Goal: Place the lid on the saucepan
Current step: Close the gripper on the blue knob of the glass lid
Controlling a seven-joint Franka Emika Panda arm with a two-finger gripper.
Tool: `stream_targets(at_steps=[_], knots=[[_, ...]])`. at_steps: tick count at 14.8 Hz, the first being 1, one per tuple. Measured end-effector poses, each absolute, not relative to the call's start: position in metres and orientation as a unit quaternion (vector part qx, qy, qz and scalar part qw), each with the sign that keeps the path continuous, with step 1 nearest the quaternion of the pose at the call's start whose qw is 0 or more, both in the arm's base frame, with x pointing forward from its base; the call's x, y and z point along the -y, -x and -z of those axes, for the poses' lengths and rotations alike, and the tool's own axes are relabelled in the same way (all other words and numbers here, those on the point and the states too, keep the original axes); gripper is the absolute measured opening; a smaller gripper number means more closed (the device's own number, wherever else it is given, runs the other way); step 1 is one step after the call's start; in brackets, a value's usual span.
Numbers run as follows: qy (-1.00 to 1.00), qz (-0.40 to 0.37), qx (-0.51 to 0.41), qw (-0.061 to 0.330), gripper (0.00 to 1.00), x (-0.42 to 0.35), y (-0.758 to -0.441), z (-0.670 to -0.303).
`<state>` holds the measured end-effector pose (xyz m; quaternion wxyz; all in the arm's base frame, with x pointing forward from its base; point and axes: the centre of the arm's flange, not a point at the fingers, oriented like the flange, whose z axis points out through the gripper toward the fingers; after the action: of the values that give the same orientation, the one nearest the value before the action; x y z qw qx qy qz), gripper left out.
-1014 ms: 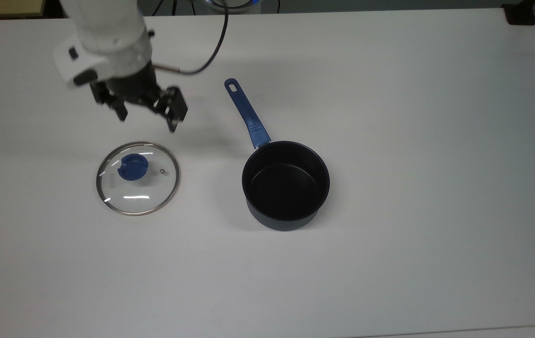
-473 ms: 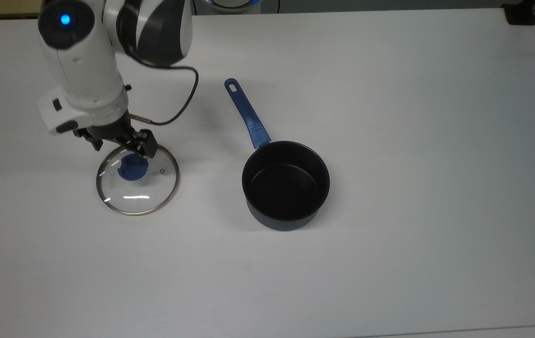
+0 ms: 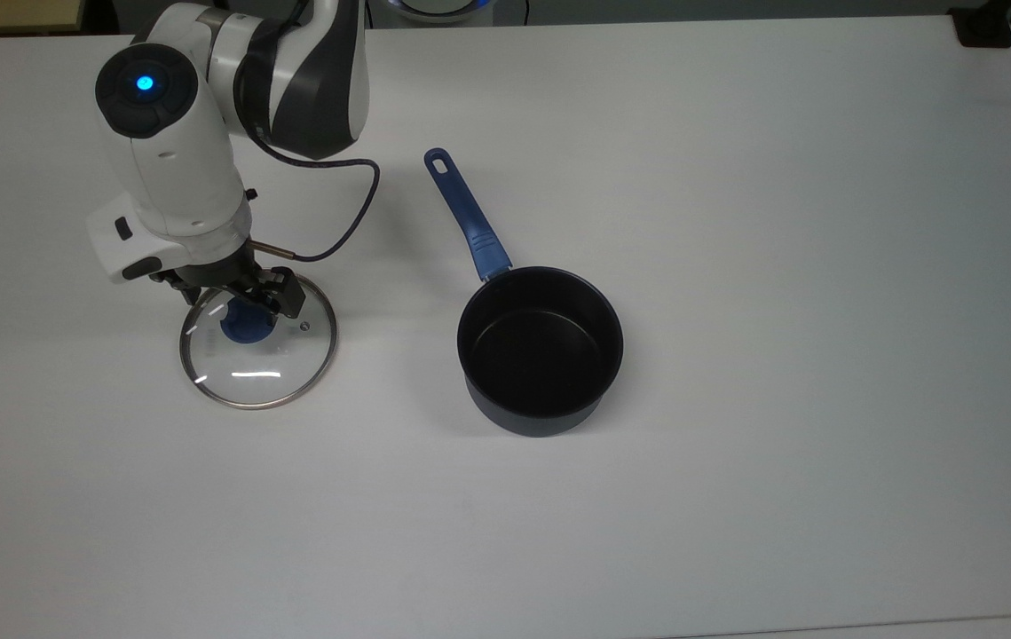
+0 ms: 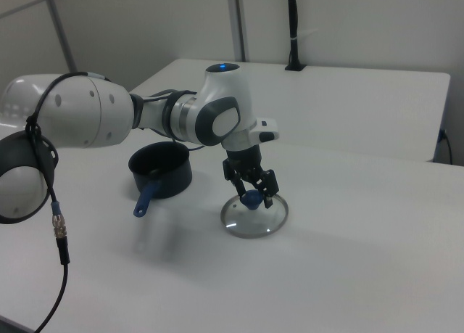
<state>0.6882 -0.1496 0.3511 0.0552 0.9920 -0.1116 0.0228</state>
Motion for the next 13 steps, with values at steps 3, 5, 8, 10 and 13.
stream_targets(at_steps=[3, 5, 8, 10, 13], knots=[[-0.992, -0.022, 0.111, 0.055, 0.96, 0.1491, -0.6885, -0.3505], [-0.992, -0.023, 0.112, 0.055, 0.96, 0.1492, -0.6886, -0.3506], [-0.991, -0.023, 0.122, 0.055, 1.0, 0.149, -0.6886, -0.3505], [-0.99, -0.023, 0.125, 0.055, 1.0, 0.149, -0.6886, -0.3505], [-0.99, -0.023, 0.126, 0.055, 1.0, 0.1488, -0.6887, -0.3504]])
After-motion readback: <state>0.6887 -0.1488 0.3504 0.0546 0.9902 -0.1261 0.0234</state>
